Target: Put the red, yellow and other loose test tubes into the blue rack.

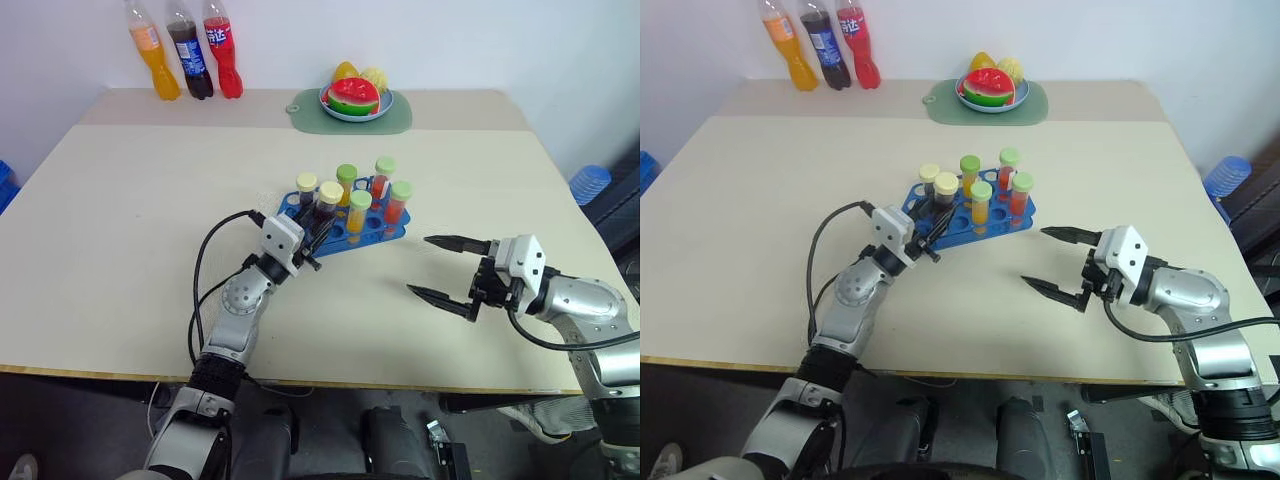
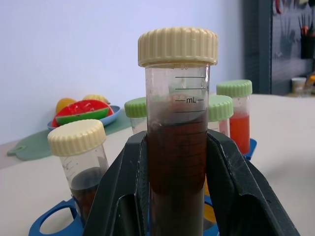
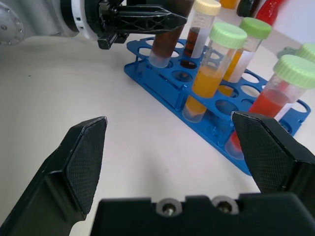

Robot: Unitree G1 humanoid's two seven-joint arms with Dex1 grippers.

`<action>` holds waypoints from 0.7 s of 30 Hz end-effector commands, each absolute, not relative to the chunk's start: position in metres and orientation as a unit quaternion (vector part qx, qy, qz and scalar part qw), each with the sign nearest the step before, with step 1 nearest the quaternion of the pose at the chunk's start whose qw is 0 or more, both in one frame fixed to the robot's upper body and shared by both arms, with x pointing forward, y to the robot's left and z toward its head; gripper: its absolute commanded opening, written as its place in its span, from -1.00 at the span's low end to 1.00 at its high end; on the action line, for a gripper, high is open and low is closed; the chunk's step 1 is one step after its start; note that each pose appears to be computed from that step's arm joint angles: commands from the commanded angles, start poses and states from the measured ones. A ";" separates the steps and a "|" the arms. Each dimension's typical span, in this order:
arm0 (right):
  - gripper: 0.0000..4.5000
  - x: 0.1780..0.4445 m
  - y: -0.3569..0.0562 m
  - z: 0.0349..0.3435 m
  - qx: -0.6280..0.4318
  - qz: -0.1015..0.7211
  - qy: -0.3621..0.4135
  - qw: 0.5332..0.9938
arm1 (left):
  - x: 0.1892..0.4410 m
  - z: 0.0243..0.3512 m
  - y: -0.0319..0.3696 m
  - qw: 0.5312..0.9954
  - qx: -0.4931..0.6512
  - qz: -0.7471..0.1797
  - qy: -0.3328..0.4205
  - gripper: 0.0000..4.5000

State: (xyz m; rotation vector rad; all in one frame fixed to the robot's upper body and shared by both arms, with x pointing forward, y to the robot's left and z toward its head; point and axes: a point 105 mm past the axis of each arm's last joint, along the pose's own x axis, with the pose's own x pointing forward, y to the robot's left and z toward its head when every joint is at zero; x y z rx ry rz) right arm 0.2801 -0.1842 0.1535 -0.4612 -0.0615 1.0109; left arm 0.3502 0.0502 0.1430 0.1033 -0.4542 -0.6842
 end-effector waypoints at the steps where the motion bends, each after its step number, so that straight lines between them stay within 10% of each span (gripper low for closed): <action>1: 1.00 0.278 -0.183 0.166 -0.228 0.481 -0.050 0.845 | 0.353 0.118 0.047 0.919 0.039 -0.347 -0.180 -0.35; 14: 1.00 0.277 -0.183 0.163 -0.223 0.475 -0.051 0.850 | 0.360 0.105 0.046 0.922 0.009 -0.353 -0.160 -0.35; 21: 1.00 0.276 -0.181 0.160 -0.216 0.472 -0.051 0.853 | 0.358 0.124 0.053 0.921 -0.020 -0.343 -0.185 0.91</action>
